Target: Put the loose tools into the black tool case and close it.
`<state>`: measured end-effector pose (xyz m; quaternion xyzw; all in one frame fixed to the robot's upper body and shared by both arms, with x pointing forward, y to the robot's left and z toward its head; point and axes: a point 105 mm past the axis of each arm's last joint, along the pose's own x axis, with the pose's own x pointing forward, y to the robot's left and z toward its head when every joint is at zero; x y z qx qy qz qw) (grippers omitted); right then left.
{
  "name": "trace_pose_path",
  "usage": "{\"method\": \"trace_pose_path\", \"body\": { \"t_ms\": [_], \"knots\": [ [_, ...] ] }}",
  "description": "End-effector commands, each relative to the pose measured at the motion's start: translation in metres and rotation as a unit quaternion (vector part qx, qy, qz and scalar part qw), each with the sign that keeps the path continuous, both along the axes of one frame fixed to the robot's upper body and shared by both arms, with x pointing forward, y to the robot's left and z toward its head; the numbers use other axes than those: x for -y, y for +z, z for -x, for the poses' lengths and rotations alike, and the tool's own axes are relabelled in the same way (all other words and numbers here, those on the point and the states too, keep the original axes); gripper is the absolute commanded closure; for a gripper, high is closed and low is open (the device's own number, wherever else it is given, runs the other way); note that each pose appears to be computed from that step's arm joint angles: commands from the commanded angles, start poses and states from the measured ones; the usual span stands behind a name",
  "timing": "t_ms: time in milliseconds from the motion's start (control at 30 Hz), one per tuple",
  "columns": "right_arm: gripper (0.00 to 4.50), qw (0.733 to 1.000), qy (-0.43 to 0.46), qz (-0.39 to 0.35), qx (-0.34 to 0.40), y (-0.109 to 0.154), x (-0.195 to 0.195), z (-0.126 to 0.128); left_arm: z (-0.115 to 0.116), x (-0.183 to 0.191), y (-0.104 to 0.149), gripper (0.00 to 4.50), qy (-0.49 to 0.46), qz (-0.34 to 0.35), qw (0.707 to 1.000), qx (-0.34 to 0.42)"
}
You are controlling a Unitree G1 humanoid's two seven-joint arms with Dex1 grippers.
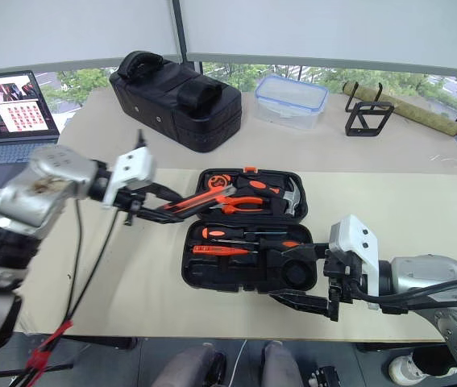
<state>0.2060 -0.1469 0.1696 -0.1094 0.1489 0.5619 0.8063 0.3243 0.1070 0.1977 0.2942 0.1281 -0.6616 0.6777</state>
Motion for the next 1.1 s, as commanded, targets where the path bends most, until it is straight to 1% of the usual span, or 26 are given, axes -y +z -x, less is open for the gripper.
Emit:
{"method": "trace_pose_path", "body": {
  "t_ms": [33, 100, 133, 200, 267, 367, 500, 600, 733, 867, 967, 1033, 1067, 1100],
  "knots": [
    [0.0, 0.999, -0.003, -0.005, 0.032, 0.012, -0.002, -0.001, 0.016, 0.023, -0.003, 2.83, -0.091, -0.038, 0.995, -0.023],
    [0.0, 0.999, -0.011, 0.0, 0.041, 0.011, -0.002, -0.002, 0.019, 0.034, -0.014, 2.83, -0.081, -0.062, 0.992, -0.068],
    [0.0, 0.999, -0.019, -0.004, 0.044, 0.012, -0.002, -0.002, 0.024, 0.039, -0.019, 2.83, -0.092, -0.074, 0.99, -0.081],
    [0.0, 0.999, -0.027, -0.011, 0.043, 0.012, -0.003, 0.001, 0.029, 0.042, -0.027, 2.83, -0.103, -0.099, 0.985, -0.098],
    [0.0, 0.999, -0.029, -0.01, 0.039, 0.008, -0.003, 0.005, 0.03, 0.045, -0.037, 2.83, -0.095, -0.122, 0.982, -0.109],
    [0.0, 0.999, -0.034, -0.009, 0.037, 0.005, -0.004, 0.008, 0.031, 0.048, -0.049, 2.83, -0.09, -0.145, 0.979, -0.113],
    [0.0, 0.998, -0.042, -0.011, 0.042, 0.005, -0.004, 0.007, 0.032, 0.055, -0.057, 2.83, -0.085, -0.159, 0.977, -0.109],
    [0.0, 0.998, -0.044, -0.008, 0.045, 0.005, -0.004, 0.007, 0.033, 0.061, -0.061, 2.83, -0.079, -0.166, 0.978, -0.103],
    [0.0, 0.998, -0.043, -0.005, 0.042, 0.004, -0.003, 0.008, 0.035, 0.059, -0.068, 2.83, -0.076, -0.182, 0.976, -0.095],
    [0.0, 0.998, -0.041, -0.002, 0.039, 0.004, -0.001, 0.009, 0.041, 0.055, -0.075, 2.83, -0.068, -0.197, 0.972, -0.112],
    [0.0, 0.998, -0.042, -0.002, 0.038, 0.003, 0.0, 0.007, 0.044, 0.056, -0.075, 2.83, -0.066, -0.196, 0.971, -0.117],
    [0.0, 0.998, -0.042, -0.003, 0.038, 0.002, -0.001, 0.005, 0.045, 0.058, -0.072, 1.83, -0.06, -0.187, 0.972, -0.126],
    [0.0, 0.998, -0.04, -0.004, 0.038, 0.001, -0.002, 0.005, 0.047, 0.059, -0.07, 1.71, -0.059, -0.183, 0.973, -0.131],
    [0.0, 0.999, -0.038, -0.006, 0.037, 0.001, -0.003, 0.005, 0.048, 0.059, -0.067, 1.32, -0.058, -0.178, 0.973, -0.136]
  ]
}}
